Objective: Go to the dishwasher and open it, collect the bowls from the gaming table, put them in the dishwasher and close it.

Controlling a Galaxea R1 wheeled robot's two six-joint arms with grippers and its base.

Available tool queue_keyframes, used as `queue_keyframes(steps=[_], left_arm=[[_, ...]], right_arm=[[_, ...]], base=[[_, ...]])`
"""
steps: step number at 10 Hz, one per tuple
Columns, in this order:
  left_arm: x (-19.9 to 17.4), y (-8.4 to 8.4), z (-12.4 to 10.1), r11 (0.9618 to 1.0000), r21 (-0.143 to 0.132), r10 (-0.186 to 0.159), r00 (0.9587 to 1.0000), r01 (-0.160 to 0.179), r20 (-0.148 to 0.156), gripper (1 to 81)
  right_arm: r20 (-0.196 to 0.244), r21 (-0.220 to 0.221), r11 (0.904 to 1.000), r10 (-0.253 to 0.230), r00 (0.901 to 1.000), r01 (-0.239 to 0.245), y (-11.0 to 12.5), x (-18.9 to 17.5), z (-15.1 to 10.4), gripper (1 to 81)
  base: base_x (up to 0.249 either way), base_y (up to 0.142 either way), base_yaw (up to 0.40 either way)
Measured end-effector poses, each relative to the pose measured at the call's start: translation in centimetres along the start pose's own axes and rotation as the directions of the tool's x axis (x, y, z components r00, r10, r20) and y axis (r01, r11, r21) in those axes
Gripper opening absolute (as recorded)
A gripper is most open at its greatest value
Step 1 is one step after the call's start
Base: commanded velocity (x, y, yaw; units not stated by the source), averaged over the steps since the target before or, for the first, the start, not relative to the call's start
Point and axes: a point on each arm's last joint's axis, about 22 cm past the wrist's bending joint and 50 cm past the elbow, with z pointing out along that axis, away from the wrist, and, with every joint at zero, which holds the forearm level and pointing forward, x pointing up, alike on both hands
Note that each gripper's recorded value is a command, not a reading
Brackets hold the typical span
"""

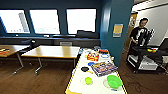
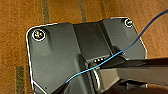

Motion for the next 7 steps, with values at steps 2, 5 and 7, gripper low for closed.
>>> queue_keyframes(steps=[2, 5, 7], left_arm=[[-0.1, -0.3, -0.1, 1.0000, 0.004, 0.001, 1.0000, -0.001, 0.001, 81.1], [-1.8, 0.1, -0.3, 1.0000, 0.002, -0.005, 0.9998, 0.005, 0.019, 81.1], [0.5, -0.2, 0.0, 1.0000, 0.002, 0.003, 0.9999, -0.003, -0.010, 81.1]], right_arm=[[0.000, 0.000, 1.0000, 0.000, 1.0000, 0.000, 0.0, 0.0, 0.0, 81.1], [0.014, 0.003, 1.0000, 0.003, 0.9999, -0.003, -0.3, -1.4, 0.0, 81.1], [-0.015, 0.000, 1.0000, -0.004, 0.9999, 0.004, 0.0, 0.9, 0.0, 81.1]], base=[[0.039, 0.000, 0.000], [0.108, 0.000, 0.000], [0.114, 0.000, 0.000]])
